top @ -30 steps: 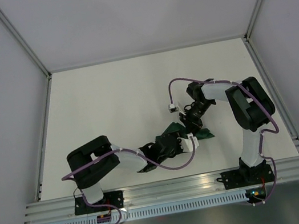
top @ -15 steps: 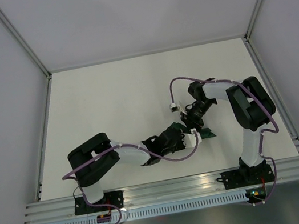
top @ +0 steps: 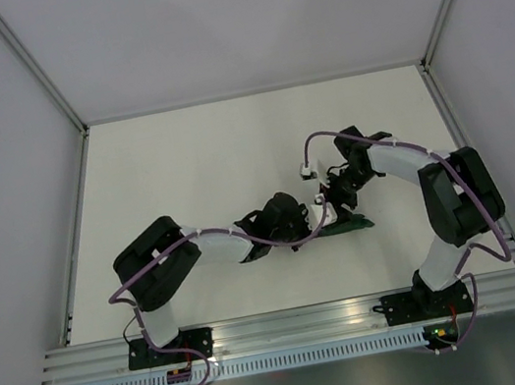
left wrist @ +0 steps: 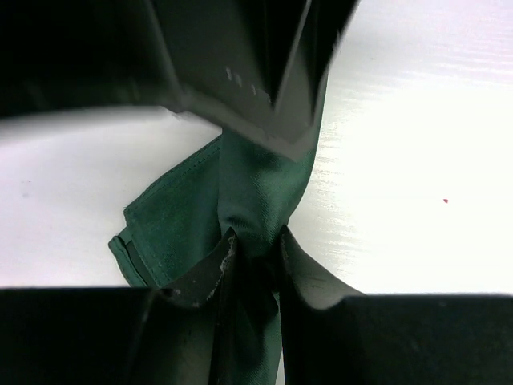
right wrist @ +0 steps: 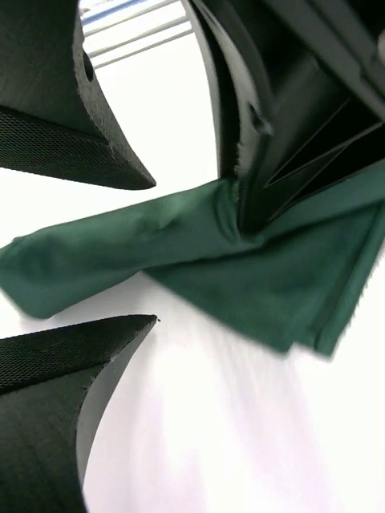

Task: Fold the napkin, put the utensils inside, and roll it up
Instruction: Roll the napkin with the utensil

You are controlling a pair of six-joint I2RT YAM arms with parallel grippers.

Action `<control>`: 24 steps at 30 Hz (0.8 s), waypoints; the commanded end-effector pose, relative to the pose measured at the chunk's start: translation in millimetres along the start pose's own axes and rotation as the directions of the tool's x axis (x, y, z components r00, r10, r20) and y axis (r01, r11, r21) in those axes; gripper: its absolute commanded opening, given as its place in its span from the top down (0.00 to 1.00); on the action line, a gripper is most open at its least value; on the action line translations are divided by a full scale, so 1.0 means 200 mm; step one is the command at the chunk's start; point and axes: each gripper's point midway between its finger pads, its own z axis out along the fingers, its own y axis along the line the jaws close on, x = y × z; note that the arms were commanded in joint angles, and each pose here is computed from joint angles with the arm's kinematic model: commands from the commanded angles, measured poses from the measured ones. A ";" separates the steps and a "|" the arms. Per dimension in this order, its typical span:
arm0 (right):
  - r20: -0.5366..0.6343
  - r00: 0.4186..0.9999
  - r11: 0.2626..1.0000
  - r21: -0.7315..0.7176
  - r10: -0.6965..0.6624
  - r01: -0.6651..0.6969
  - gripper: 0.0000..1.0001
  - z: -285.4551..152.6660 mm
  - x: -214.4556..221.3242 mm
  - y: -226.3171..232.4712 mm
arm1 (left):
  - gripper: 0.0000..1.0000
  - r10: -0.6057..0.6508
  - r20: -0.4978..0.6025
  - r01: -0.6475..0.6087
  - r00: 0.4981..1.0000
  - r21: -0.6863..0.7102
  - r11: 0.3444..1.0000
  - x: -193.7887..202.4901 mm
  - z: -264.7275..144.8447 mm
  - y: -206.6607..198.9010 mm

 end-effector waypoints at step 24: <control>0.172 0.894 0.804 0.530 -0.414 0.270 0.27 -0.34 -0.06 0.08 | 0.97 -0.504 -0.336 0.605 0.796 0.407 0.684 0.22 -0.03 -0.13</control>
